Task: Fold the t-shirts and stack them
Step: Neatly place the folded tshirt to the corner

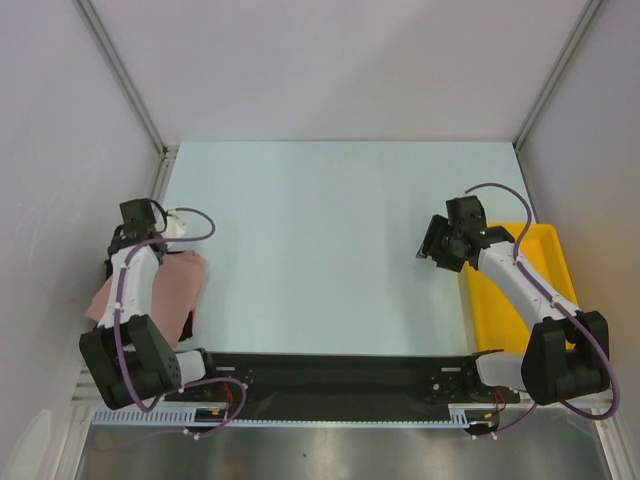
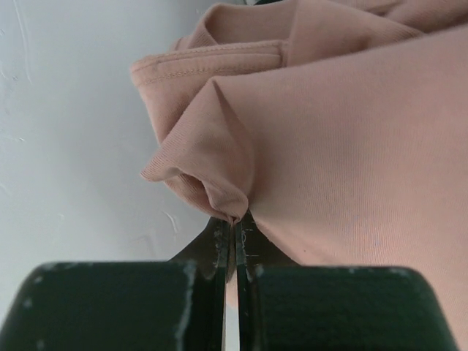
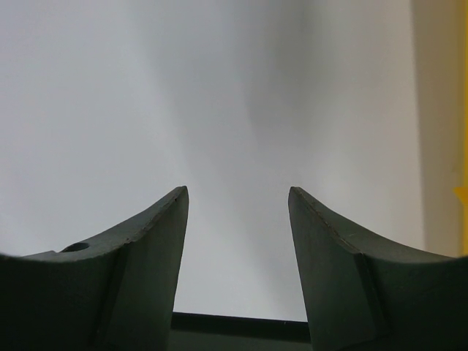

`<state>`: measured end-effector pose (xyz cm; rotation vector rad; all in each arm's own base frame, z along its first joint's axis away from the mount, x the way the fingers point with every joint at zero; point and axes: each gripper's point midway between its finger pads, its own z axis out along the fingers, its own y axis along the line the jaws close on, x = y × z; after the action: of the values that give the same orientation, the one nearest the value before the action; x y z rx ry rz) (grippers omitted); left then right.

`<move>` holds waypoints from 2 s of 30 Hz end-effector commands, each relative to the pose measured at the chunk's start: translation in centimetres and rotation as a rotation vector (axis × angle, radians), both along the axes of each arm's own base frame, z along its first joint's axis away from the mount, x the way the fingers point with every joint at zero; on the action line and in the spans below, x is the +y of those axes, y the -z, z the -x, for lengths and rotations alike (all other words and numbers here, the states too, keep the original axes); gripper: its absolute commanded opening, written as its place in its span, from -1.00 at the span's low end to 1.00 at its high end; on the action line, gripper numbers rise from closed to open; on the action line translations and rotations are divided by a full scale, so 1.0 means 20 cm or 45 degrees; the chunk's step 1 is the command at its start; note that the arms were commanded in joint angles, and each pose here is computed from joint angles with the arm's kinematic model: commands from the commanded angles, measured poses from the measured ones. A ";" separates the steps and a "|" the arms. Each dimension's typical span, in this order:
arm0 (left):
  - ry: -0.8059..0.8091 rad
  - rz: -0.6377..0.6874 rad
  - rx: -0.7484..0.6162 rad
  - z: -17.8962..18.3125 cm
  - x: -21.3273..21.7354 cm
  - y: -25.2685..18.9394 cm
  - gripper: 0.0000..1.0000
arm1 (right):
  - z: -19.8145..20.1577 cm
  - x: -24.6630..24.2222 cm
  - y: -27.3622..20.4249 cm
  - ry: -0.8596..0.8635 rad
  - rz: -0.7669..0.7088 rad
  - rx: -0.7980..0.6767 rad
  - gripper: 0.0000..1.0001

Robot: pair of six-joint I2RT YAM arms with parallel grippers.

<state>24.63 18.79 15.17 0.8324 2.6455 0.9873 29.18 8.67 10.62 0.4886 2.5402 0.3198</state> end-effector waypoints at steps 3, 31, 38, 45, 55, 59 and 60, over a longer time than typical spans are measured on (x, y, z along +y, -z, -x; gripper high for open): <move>-0.173 0.032 -0.147 0.00 0.12 0.04 -0.99 | -0.05 -0.01 -0.11 -0.002 0.010 -0.084 0.25; -0.369 0.105 -0.320 0.00 0.29 0.03 0.77 | -0.05 -0.02 -0.11 -0.010 0.022 -0.066 0.26; -0.353 0.070 -0.563 -0.13 0.33 -0.19 0.29 | -0.05 -0.02 -0.12 -0.002 0.014 -0.073 0.26; -0.361 0.194 -0.485 -0.19 0.31 -0.03 -0.27 | -0.04 -0.02 -0.14 0.001 0.010 -0.080 0.25; -0.299 0.383 -0.612 -0.22 0.12 -0.13 -0.99 | -0.02 -0.02 -0.13 0.009 0.008 -0.061 0.25; -0.332 0.403 -0.476 -0.17 0.12 0.07 -0.99 | -0.03 -0.02 -0.14 0.011 0.006 -0.069 0.25; -0.344 0.402 -0.443 -0.16 0.13 0.13 -1.00 | -0.03 -0.02 -0.14 0.009 0.007 -0.073 0.26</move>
<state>28.17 21.97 15.38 0.1994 2.4828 0.7292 28.92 8.44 11.78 0.4703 2.5367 0.3142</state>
